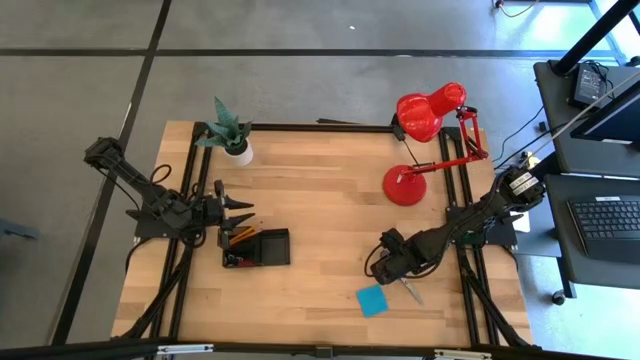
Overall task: Pick and place office supplies into organizer
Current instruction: Put the blue scissors into the back left compartment of the desk organizer
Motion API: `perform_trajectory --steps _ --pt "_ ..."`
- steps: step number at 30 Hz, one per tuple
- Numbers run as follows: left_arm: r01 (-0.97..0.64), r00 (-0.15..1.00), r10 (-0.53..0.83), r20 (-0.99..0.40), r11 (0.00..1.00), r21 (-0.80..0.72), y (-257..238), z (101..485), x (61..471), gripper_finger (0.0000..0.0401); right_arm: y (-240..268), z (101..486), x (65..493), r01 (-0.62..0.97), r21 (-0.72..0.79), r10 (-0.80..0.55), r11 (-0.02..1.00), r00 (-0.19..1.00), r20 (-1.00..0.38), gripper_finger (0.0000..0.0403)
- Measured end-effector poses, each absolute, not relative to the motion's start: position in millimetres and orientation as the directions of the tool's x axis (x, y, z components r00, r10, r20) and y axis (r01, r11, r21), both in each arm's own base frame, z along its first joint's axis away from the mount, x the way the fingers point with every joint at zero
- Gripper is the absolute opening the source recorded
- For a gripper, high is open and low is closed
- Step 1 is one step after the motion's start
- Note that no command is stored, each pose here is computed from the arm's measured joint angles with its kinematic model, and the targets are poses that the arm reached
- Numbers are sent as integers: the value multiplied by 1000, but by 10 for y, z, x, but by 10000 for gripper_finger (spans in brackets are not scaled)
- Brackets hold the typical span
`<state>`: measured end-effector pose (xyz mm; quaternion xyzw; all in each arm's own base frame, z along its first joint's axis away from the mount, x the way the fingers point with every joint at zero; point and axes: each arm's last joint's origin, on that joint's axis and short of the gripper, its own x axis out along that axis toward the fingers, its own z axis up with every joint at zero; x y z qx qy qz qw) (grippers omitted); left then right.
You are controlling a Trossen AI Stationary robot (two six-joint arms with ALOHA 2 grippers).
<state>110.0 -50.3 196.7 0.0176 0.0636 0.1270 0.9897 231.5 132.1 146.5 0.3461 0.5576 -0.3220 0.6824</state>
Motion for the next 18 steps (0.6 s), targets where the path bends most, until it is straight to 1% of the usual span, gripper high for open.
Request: perform_trajectory --steps 3,12,18 --pt "-249 960 254 -121 967 51 -504 1967 1100 103 1313 1447 2303 825 111 -59 554 172 -983 166" --pt "-249 960 253 -121 967 51 -503 1968 1100 102 1298 1386 2284 825 99 -73 556 167 -983 170" --pt "-249 960 254 -122 967 51 -503 1966 1100 104 1316 1202 2314 822 8 -126 569 97 -987 164"
